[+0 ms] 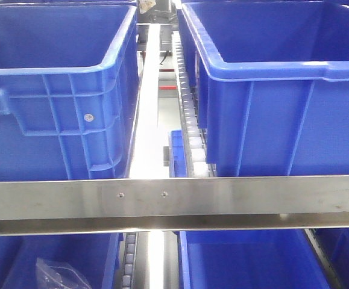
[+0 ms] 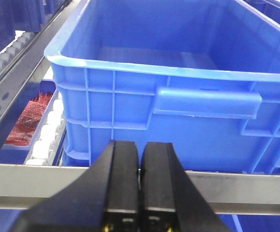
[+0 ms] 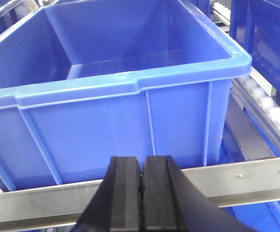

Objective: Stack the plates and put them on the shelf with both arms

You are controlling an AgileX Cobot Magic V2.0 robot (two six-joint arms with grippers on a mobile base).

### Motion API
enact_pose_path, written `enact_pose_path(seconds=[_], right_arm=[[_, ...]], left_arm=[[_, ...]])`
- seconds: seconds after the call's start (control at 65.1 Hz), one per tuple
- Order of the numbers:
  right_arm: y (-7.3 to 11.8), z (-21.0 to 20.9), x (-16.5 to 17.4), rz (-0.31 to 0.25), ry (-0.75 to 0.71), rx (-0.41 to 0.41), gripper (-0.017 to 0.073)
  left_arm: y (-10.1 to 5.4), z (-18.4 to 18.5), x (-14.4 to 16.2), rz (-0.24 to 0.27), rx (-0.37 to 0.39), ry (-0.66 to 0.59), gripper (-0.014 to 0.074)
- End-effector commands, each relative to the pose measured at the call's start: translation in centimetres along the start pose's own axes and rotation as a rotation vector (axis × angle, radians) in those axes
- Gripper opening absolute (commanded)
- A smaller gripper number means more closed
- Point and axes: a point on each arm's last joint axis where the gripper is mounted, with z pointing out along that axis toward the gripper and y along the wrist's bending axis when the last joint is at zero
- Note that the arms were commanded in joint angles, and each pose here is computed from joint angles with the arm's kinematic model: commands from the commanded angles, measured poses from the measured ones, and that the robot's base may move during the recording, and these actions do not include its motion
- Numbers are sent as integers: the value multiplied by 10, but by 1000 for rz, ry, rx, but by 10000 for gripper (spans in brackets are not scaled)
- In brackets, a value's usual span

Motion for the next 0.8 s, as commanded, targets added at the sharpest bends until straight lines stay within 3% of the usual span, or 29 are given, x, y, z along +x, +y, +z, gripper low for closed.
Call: enact_pose_path(seconds=[0.0, 0.783], right_arm=[[2, -2, -9, -16, -103, -22, 48], [2, -2, -9, -16, -103, -22, 48]], left_arm=[[-1, -2, -10, -28, 19, -132, 82], [-2, -3, -13, -24, 22, -158, 82]])
